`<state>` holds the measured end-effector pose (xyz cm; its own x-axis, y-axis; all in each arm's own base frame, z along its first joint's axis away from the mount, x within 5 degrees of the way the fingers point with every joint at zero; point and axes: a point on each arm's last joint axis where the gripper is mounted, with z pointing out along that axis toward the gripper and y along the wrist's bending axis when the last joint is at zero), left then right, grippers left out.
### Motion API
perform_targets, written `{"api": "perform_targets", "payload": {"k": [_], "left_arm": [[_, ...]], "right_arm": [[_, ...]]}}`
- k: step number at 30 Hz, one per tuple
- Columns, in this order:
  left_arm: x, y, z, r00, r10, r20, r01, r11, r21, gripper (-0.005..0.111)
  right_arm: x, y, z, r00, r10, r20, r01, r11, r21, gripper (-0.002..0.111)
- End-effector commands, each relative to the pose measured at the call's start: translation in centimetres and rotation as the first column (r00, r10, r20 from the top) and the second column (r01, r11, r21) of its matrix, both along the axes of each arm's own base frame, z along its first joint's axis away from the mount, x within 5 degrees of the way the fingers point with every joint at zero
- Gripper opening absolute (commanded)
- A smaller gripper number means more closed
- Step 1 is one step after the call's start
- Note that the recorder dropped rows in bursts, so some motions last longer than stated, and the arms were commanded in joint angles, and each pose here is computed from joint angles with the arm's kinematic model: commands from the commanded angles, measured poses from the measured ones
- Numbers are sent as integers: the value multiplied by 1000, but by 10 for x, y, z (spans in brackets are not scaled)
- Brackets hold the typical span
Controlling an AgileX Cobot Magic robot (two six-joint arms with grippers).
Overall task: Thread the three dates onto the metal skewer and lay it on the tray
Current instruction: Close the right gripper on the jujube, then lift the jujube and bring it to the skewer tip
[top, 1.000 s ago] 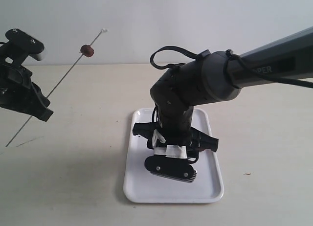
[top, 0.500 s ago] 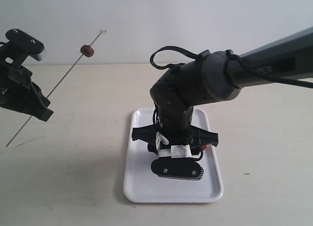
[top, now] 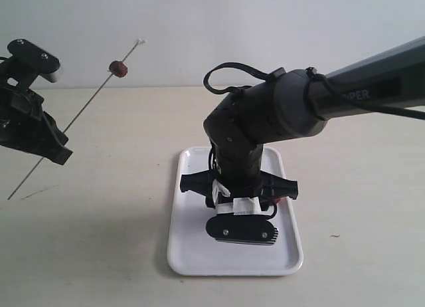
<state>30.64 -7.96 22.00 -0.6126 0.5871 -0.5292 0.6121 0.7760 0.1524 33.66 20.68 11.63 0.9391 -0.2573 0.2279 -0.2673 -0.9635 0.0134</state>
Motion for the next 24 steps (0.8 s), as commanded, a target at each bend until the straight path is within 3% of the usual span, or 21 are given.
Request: {"api": "perform_targets", "payload": {"k": [1, 7, 15, 24], "left_arm": [[0, 1, 3, 1000, 17, 15, -17, 1000, -17, 0], [0, 1, 3, 1000, 17, 15, -17, 1000, -17, 0], [0, 1, 3, 1000, 17, 15, -17, 1000, -17, 0], [0, 1, 3, 1000, 17, 15, -17, 1000, -17, 0]], "right_arm": [[-1, 0, 0, 1000, 12, 1, -12, 1000, 3, 40], [-2, 0, 0, 1000, 3, -13, -3, 1000, 0, 23], [-3, 1, 0, 999, -31, -20, 32, 999, 17, 22], [-1, 3, 13, 984, -177, 34, 173, 980, 101, 22]]}}
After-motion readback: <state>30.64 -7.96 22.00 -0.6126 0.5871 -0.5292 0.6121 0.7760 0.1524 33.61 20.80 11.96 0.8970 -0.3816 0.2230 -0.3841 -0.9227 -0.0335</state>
